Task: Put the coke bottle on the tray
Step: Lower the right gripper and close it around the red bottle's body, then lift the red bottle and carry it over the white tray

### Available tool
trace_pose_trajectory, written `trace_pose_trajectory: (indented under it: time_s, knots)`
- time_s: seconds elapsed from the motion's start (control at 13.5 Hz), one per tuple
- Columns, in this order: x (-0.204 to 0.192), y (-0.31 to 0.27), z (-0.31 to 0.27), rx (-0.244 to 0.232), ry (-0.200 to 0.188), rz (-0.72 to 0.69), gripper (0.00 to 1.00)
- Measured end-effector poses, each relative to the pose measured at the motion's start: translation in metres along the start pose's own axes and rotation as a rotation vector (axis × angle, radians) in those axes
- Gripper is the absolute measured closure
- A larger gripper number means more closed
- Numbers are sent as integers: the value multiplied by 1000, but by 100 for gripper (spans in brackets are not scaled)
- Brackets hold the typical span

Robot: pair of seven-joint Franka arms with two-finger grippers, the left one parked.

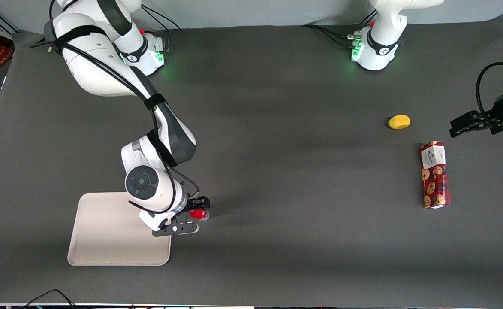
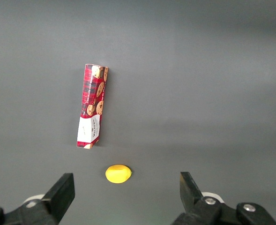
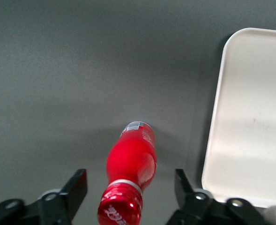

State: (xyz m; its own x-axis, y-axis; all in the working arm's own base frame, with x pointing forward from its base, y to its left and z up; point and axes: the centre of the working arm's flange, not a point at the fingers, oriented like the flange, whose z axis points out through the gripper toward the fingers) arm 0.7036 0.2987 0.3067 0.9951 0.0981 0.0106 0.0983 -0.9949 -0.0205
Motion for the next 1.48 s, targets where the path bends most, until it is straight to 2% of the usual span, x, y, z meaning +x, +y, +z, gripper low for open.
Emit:
trace_pose_trajectory:
  time_s: [0.15, 0.3, 0.81, 0.96, 1.48]
  knots:
    - [0, 0, 2, 0, -2, -1, 44]
    - [0, -1, 1, 1, -1, -1, 63]
    - [-1, -1, 0, -2, -10, -1, 63]
    - [-2, 1, -16, -7, -13, 1, 63]
    - [-31, 20, -178, -3, 28, -68, 63]
